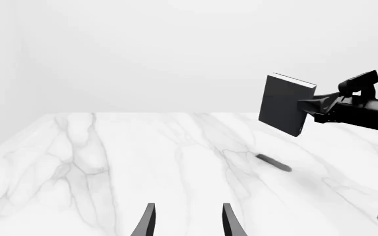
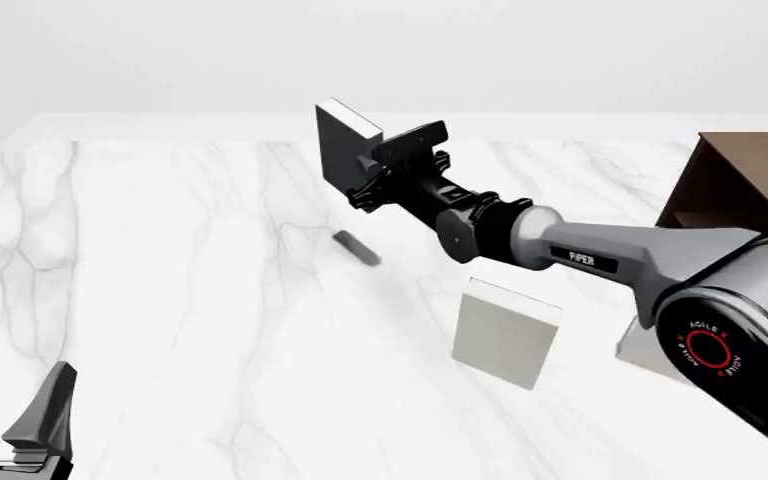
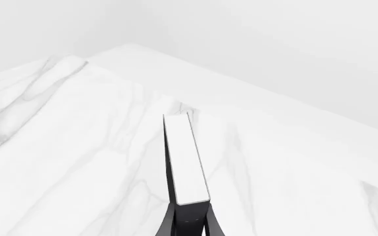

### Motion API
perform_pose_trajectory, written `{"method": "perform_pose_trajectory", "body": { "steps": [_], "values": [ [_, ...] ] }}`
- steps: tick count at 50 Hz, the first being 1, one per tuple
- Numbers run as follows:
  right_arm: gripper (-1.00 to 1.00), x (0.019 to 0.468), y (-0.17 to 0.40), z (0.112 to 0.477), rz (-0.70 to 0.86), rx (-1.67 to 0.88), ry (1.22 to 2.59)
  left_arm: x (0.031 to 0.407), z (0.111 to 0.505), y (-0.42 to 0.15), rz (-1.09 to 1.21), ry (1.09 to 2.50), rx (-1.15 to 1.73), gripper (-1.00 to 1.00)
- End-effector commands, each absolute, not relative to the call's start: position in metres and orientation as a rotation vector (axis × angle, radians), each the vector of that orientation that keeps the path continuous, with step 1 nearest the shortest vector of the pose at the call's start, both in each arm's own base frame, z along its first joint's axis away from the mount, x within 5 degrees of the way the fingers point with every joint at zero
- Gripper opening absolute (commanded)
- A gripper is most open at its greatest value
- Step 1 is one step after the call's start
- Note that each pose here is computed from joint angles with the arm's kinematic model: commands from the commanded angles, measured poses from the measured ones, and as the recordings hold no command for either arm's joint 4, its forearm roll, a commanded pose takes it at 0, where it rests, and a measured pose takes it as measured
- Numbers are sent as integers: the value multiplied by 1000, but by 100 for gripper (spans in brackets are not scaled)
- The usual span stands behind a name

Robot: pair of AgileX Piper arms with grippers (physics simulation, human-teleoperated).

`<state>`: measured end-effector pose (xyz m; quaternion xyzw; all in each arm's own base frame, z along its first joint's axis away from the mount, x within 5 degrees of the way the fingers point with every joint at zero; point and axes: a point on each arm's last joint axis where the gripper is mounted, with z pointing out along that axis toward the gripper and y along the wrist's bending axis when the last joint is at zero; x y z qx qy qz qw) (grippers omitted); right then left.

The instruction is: Pick up the book on the left and place it on top of the shelf.

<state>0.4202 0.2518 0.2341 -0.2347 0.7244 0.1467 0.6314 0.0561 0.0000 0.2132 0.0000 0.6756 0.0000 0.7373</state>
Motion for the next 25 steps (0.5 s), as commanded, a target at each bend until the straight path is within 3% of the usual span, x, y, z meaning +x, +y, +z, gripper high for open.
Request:
{"method": "perform_pose_trajectory", "body": {
  "steps": [1,25],
  "values": [
    [-100,393,243,275,356,-525,1602,56,213,0,0,1484,0,100],
    [-100,336,210,328,317,-565,1541,56,213,0,0,1484,0,100]
  ]
}}
